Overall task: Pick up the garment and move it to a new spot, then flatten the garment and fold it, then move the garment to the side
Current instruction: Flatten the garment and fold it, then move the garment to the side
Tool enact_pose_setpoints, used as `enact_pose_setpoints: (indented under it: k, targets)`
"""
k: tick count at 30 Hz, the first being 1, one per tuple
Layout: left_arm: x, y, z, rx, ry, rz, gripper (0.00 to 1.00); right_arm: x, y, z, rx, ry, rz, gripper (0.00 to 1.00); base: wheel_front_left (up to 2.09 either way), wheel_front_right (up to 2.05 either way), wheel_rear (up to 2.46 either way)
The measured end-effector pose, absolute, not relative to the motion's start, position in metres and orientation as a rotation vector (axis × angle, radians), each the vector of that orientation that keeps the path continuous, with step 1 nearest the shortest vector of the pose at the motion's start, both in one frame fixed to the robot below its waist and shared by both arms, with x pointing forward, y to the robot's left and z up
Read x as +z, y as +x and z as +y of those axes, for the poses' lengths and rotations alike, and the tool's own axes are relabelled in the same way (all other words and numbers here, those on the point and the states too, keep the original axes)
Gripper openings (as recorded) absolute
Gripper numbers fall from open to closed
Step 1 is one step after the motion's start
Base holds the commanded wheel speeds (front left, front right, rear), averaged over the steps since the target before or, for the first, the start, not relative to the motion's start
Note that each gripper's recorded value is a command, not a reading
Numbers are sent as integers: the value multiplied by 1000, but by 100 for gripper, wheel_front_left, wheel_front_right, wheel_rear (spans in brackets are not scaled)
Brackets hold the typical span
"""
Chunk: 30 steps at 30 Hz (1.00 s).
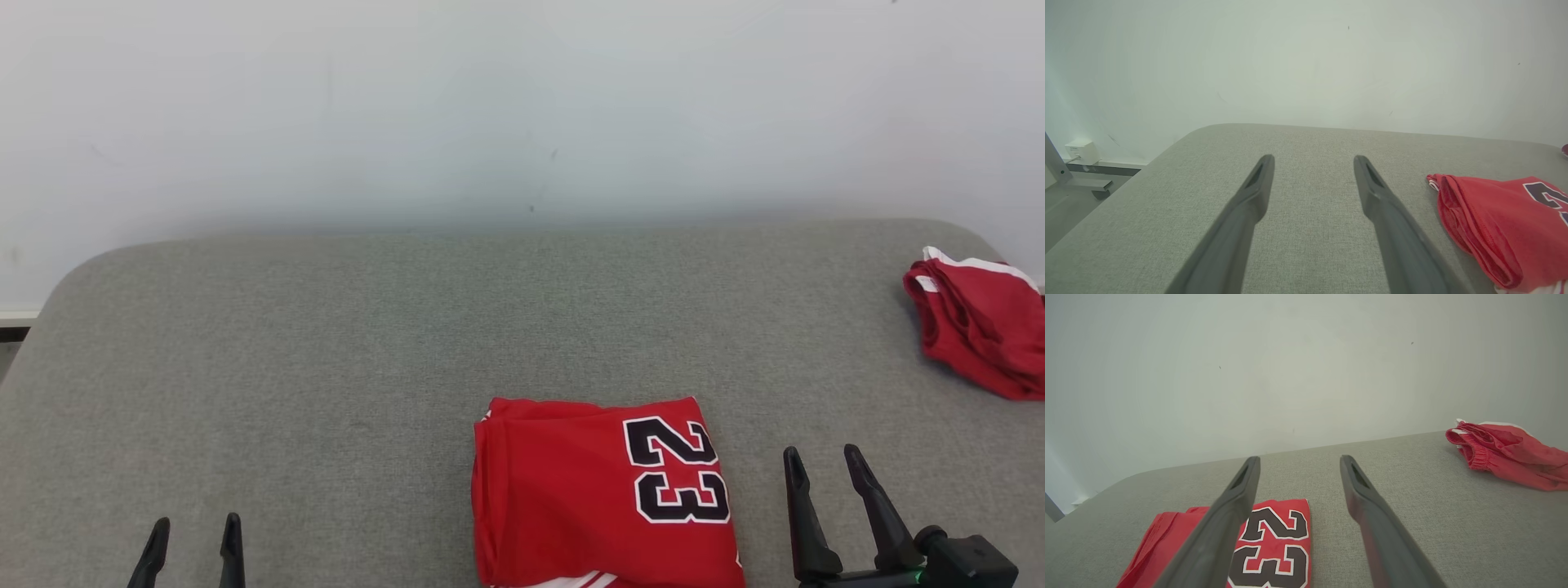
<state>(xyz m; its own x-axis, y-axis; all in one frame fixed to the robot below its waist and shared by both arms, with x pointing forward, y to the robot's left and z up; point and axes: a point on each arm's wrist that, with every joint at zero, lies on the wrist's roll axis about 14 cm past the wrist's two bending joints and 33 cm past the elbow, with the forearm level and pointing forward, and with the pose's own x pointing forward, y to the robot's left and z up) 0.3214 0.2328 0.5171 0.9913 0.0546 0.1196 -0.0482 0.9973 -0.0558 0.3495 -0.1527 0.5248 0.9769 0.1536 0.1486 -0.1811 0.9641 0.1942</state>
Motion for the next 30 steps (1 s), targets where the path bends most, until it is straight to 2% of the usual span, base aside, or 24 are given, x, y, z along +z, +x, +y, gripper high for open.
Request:
enact_pose_setpoints:
  k: [30]
  targets:
    - [513, 318, 234, 60, -67, -112, 100, 506, 359, -131, 212, 200, -44, 100, 0, 0, 0]
